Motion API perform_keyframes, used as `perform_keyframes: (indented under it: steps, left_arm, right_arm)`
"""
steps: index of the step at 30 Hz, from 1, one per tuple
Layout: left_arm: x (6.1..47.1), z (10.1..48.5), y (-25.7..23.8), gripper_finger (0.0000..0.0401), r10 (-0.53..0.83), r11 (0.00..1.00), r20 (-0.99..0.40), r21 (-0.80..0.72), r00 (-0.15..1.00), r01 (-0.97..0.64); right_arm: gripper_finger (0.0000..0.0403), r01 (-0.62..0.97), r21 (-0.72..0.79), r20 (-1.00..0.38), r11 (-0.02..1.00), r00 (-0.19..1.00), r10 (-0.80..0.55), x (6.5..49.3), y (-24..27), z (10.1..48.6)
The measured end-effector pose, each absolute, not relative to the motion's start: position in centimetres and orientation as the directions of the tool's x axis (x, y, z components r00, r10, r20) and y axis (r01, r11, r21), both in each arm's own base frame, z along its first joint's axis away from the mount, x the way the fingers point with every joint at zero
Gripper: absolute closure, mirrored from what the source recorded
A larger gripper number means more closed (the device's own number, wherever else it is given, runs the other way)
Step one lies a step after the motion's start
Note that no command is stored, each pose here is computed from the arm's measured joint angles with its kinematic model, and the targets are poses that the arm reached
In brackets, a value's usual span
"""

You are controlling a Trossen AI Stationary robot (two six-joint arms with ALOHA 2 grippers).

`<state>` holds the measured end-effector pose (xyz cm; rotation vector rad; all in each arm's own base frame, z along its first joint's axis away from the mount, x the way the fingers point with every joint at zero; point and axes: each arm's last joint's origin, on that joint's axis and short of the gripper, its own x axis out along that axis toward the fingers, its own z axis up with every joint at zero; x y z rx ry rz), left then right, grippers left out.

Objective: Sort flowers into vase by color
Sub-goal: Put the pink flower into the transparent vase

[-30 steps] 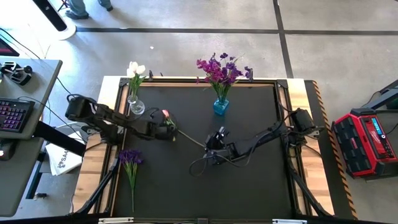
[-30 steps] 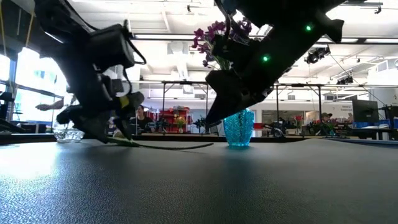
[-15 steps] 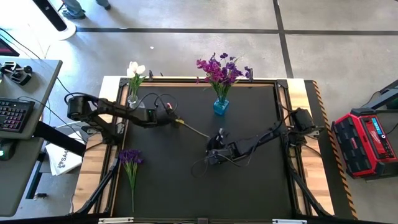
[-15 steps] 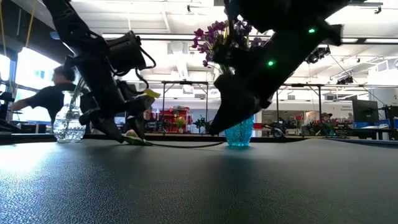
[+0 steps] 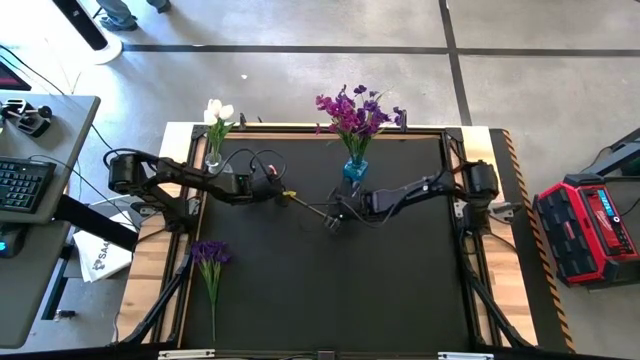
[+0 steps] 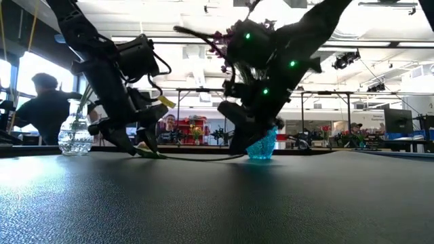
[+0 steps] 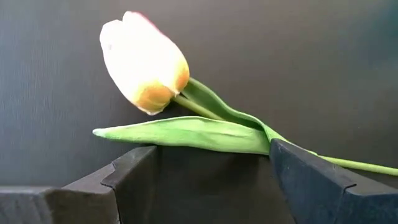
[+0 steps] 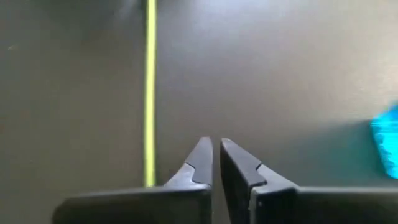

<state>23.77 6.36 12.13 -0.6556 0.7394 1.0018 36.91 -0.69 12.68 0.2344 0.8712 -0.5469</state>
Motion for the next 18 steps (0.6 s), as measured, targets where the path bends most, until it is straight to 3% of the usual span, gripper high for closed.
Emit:
perform_keyframes:
  steps: [6, 11, 13, 18]
  left_arm:
    - [24.2, 13.1, 6.8, 0.0117, 0.544, 0.445, -0.738, -0.149, 0.399, -0.883]
    - [24.4, 16.1, 6.1, 0.0117, 0.545, 0.498, -0.720, -0.134, 0.429, -0.857]
    - [24.2, 17.4, 5.6, 0.0117, 0.549, 0.504, -0.729, -0.101, 0.408, -0.858]
    - [23.5, 18.3, 3.8, 0.0117, 0.524, 0.476, -0.766, -0.100, 0.373, -0.874]
  right_arm:
    - [0.0397, 0.459, 0.119, -0.749, 0.881, 0.624, -0.224, 38.4, 0.6, 11.0]
    - [0.0399, 0.277, 0.253, -0.641, 0.927, 0.765, -0.053, 39.7, 3.8, 11.6]
    - [0.0401, 0.255, 0.226, -0.608, 0.940, 0.791, -0.069, 39.8, 4.5, 12.1]
    - [0.0401, 0.357, 0.072, -0.561, 0.931, 0.786, -0.257, 38.9, 5.6, 14.5]
